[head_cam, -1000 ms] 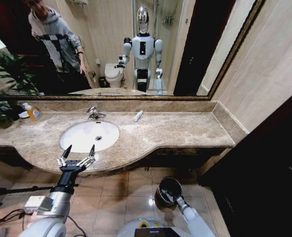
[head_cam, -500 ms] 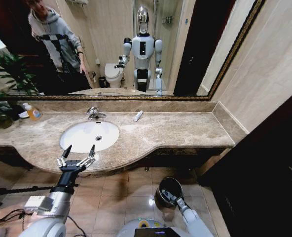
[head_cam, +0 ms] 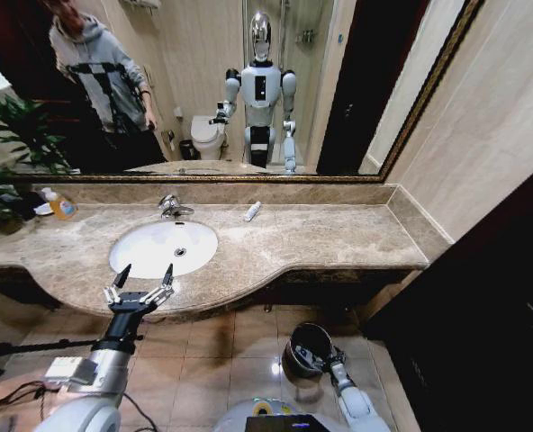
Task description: Pick up the trash from the sink and place it in the trash bin.
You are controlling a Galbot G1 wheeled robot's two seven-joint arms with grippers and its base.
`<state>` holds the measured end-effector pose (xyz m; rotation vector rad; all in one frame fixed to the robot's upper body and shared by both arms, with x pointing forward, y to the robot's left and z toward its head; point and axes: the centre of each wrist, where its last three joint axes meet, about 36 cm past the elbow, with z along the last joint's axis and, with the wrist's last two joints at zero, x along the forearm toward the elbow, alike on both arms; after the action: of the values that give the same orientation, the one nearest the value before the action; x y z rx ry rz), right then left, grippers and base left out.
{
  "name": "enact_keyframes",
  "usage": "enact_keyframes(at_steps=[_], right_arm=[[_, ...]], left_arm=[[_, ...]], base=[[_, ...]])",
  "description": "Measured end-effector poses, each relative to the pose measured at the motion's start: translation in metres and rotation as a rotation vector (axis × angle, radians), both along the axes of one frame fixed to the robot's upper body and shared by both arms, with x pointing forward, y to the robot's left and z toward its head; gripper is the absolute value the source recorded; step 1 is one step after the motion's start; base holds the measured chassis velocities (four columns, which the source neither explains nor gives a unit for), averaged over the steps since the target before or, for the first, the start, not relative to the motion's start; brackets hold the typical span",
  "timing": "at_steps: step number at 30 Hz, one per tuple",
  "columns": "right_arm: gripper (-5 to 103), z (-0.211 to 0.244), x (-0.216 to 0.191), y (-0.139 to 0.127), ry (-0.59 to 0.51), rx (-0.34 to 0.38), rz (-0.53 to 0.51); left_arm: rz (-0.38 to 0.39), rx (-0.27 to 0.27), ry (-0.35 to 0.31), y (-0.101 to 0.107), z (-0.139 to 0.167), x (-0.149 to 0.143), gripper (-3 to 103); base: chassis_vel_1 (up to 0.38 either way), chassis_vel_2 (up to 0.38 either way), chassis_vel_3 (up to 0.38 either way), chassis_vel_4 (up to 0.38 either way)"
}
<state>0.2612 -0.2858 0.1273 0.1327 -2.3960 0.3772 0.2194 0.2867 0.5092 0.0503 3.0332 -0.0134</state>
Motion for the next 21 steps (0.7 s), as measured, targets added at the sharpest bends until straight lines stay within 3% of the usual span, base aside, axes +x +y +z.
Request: enact_keyframes(at_steps=[8, 12, 21], right_arm=[[100, 0.071, -0.021, -0.004, -0.226, 0.115, -0.161], [100, 0.149, -0.049, -0.01, -0.372, 0.207, -0.243], [100, 0.256, -0.045, 0.01, -0.528, 0.272, -0.242]], left_arm=[[0.0, 0.0, 0.0, 0.0, 0.0, 0.0, 100], [0.0, 0.0, 0.0, 0.0, 0.0, 0.0, 100], [0.0, 0.0, 0.0, 0.0, 0.0, 0.0, 100]], base=[[0.0, 0.0, 0.0, 0.0], [0.0, 0.0, 0.0, 0.0], [0.0, 0.0, 0.0, 0.0]])
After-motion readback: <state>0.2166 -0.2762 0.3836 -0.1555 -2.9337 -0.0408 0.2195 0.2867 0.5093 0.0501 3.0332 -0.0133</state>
